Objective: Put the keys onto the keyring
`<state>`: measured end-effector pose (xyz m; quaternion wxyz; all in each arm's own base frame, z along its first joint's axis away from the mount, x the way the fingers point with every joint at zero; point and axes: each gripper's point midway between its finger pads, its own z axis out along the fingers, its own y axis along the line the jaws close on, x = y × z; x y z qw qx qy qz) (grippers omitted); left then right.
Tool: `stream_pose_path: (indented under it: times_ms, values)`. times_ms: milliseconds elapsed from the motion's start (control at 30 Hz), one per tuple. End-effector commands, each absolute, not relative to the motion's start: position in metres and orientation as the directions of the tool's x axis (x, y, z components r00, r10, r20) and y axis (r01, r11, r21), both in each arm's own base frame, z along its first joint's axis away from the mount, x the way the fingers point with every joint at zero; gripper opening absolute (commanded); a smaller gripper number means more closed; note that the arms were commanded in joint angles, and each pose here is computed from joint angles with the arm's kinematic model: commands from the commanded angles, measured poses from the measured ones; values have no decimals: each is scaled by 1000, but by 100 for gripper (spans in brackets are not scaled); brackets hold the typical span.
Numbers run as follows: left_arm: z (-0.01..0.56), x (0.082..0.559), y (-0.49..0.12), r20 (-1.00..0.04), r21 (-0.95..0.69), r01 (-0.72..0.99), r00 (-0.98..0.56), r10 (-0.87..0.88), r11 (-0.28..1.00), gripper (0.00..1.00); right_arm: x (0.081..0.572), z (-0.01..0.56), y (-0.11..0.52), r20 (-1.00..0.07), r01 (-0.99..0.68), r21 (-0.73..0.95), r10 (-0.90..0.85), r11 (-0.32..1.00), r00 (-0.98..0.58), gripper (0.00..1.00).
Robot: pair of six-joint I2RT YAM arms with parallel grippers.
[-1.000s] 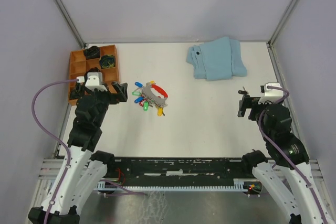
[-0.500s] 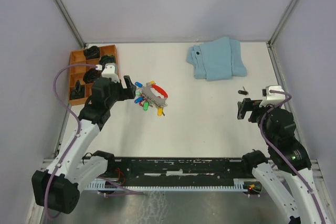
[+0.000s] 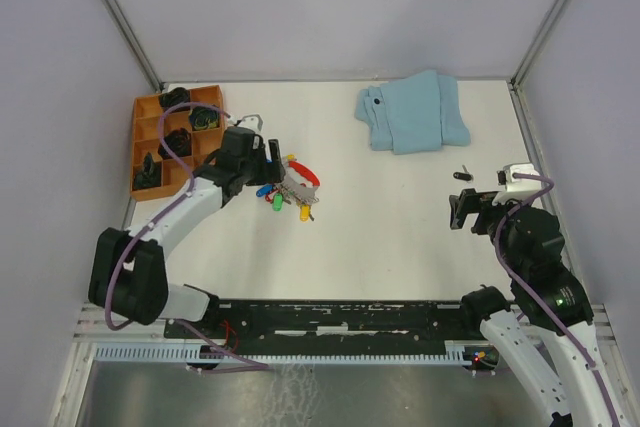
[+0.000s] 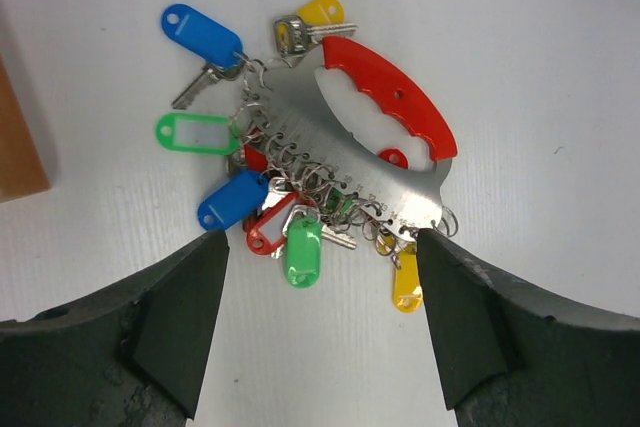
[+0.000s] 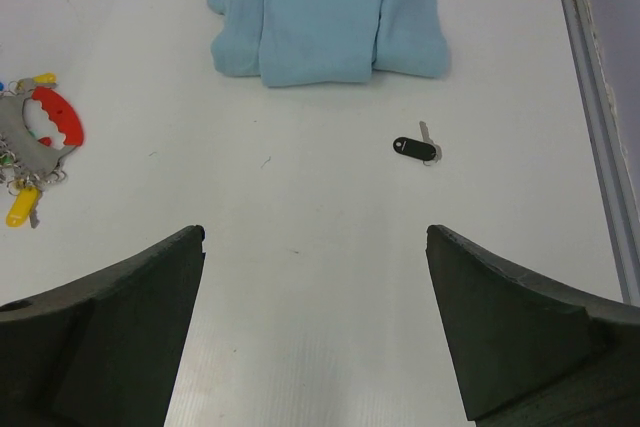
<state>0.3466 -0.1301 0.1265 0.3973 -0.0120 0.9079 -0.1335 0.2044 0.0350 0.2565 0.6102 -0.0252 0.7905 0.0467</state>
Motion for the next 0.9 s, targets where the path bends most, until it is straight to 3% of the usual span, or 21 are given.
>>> stream_pose_path:
  times_ms: [0,300,700,867]
  values:
    - [123,355,-158,-700,-258,71,-701,-135,964,81,207,266,38,-977,-109,49,25,993,-210,100]
    - [79,346,-197,-634,-196,101,-772,-48,975,70,207,266,37,-978,-108,50,27,993,-205,100]
    - [40,336,-203,-573,-102,95,-819,19,990,62,207,267,38,-980,-110,52,29,993,-198,100]
    - [31,331,-204,-554,-95,102,-832,33,990,48,207,267,38,-980,-114,52,29,992,-198,100]
